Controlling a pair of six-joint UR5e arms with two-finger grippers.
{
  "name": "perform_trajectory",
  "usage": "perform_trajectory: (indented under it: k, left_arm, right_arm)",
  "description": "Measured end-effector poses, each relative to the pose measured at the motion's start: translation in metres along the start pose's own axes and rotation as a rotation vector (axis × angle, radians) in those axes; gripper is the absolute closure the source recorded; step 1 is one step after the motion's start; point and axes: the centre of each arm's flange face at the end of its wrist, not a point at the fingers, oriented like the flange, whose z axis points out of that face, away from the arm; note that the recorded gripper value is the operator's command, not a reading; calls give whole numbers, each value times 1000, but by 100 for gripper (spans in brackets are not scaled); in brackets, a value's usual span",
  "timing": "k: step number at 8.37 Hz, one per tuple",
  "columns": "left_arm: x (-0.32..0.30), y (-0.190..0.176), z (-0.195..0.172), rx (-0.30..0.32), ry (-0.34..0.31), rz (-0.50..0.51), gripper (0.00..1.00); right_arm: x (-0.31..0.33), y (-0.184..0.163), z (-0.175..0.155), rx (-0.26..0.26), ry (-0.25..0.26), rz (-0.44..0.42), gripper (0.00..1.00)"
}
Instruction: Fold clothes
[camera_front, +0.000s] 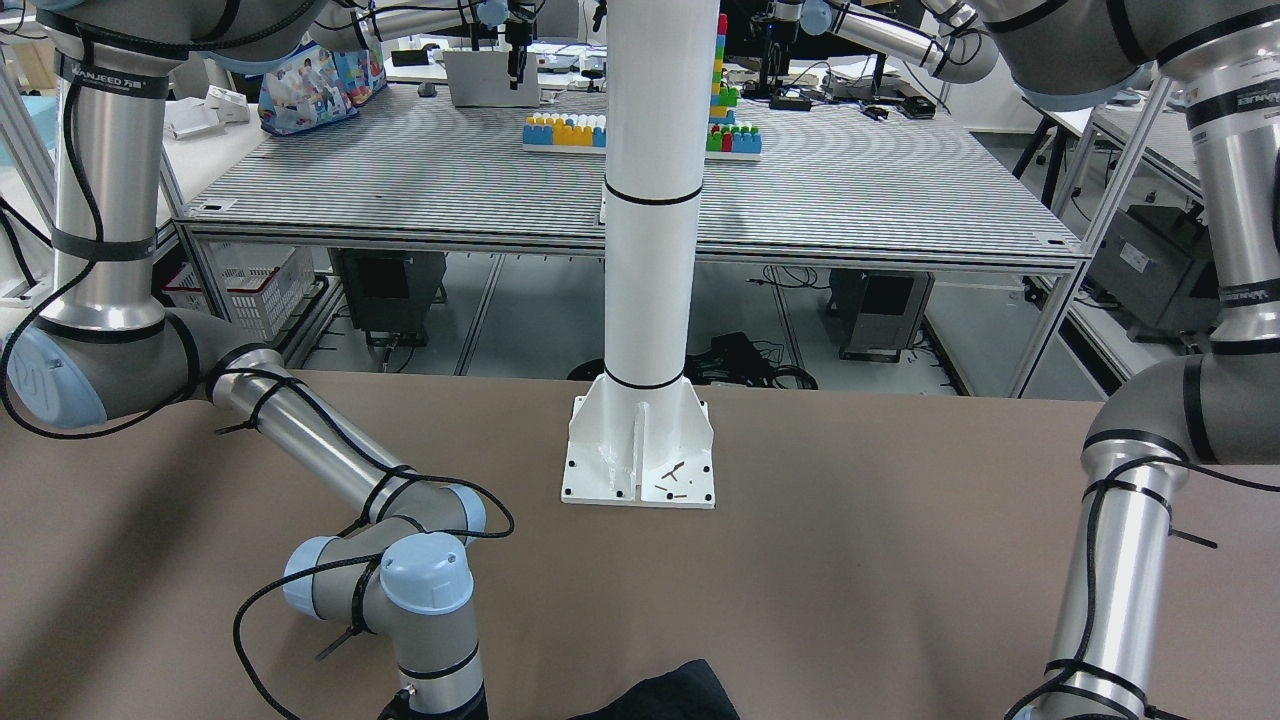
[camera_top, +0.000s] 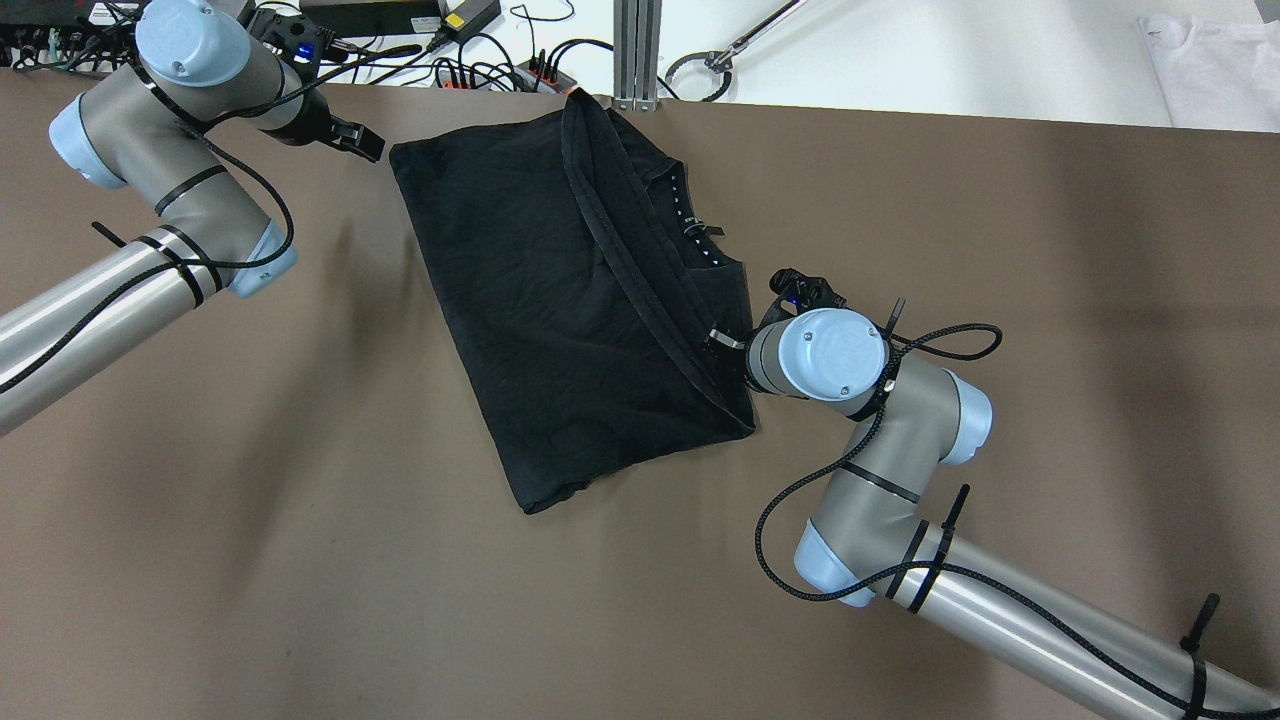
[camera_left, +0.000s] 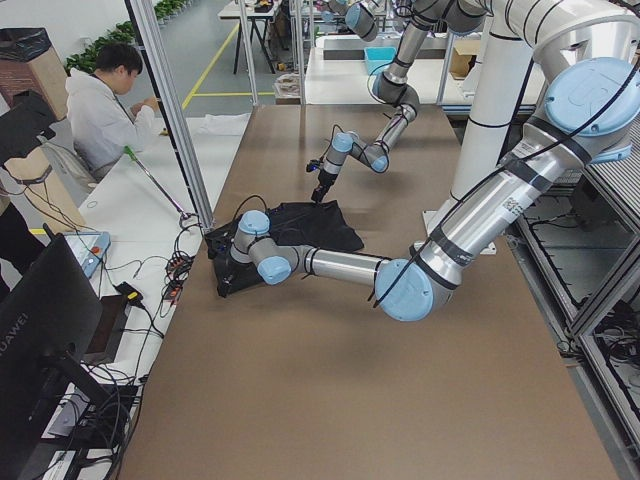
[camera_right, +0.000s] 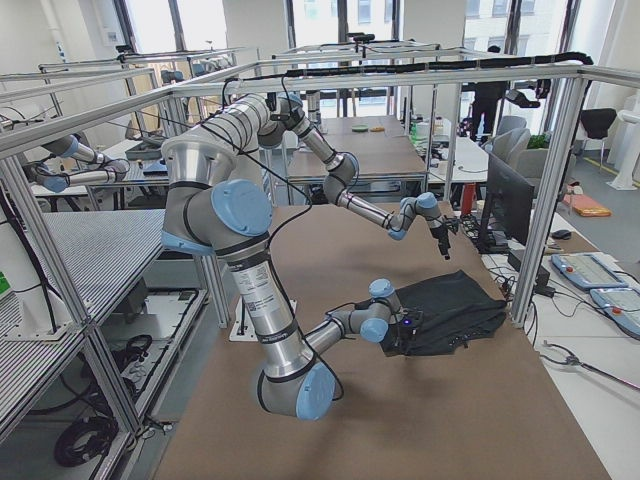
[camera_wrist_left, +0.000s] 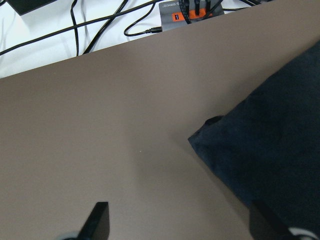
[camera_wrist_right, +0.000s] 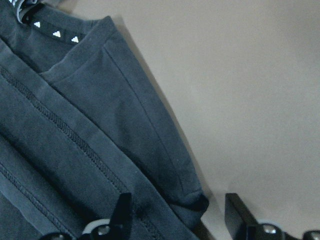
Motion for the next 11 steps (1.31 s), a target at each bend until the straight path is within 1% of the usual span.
perform_trajectory:
  k: [1,2,5,8,9,11]
  left_arm:
    - [0,0,0,0,0,0,0]
    - [0,1,0,-1,0,0,0]
    - [-1,1,0,1,-2,0,0]
    - [-1,1,1,1,-3,0,0]
    - [-1,1,1,0,-2,-1,0]
    - [-1,2,1,-1,-3,-2,0]
  right_arm:
    - [-1,0,0,0,-2,3,98]
    - [-3,1,-2,0,-7,7,100]
    - [-7,-1,-7,9,-35,26,100]
    - [-6,1,-14,10,-51,28,100]
    - [2,7,-20,4,-56,25,100]
    - [37,41,-44,-18,-73,2,100]
